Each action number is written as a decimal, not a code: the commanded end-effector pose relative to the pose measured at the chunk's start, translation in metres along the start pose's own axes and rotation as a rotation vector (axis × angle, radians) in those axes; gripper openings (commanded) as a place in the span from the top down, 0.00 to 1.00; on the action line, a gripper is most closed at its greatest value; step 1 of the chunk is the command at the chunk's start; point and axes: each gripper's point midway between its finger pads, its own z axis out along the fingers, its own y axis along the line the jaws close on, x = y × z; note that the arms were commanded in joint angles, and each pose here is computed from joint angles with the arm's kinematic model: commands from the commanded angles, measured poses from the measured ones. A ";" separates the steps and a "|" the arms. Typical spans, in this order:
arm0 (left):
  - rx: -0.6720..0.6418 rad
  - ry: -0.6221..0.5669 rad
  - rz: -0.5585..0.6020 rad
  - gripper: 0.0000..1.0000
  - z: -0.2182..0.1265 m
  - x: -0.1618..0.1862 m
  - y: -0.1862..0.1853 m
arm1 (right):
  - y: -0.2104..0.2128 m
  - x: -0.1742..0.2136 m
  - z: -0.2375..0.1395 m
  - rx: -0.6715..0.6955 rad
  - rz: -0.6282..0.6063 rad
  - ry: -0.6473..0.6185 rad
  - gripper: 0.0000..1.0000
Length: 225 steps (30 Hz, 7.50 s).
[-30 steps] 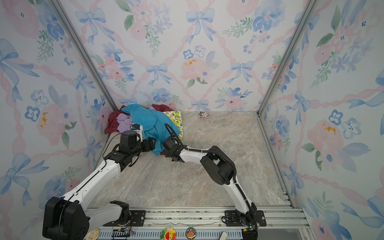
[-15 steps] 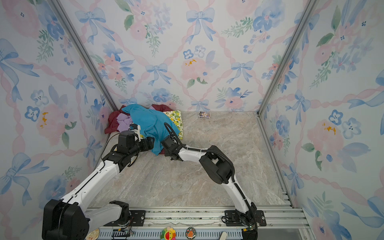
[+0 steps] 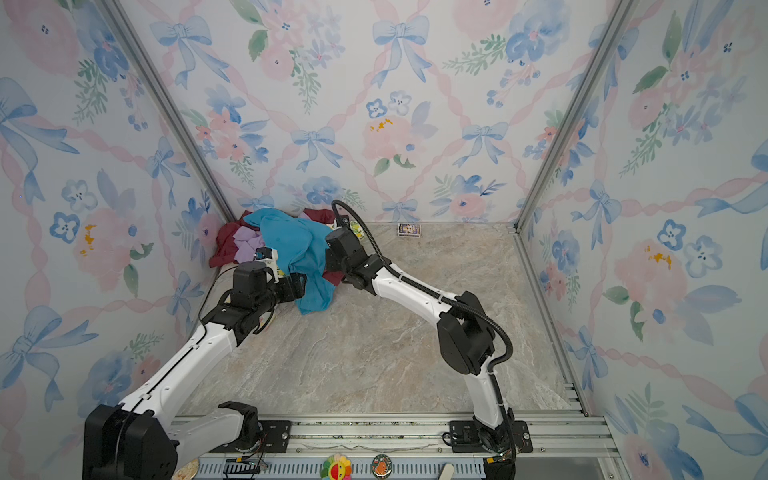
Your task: Pick out a specific cloth from the pile
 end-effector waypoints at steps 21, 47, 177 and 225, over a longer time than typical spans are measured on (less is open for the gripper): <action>0.184 -0.356 0.035 0.11 -0.033 -0.089 -0.082 | 0.050 -0.221 -0.129 -0.245 -0.055 -0.480 1.00; 0.155 -0.592 0.119 1.00 0.060 -0.233 -0.127 | 0.076 -0.217 -0.188 -0.359 -0.032 -0.456 1.00; 0.371 -0.328 0.382 0.63 0.063 -0.190 -0.213 | -0.114 -0.325 -0.257 -0.278 0.133 -0.614 1.00; 0.501 -0.197 0.638 0.38 0.064 -0.008 -0.401 | -0.179 -0.313 -0.432 -0.111 0.153 -0.725 1.00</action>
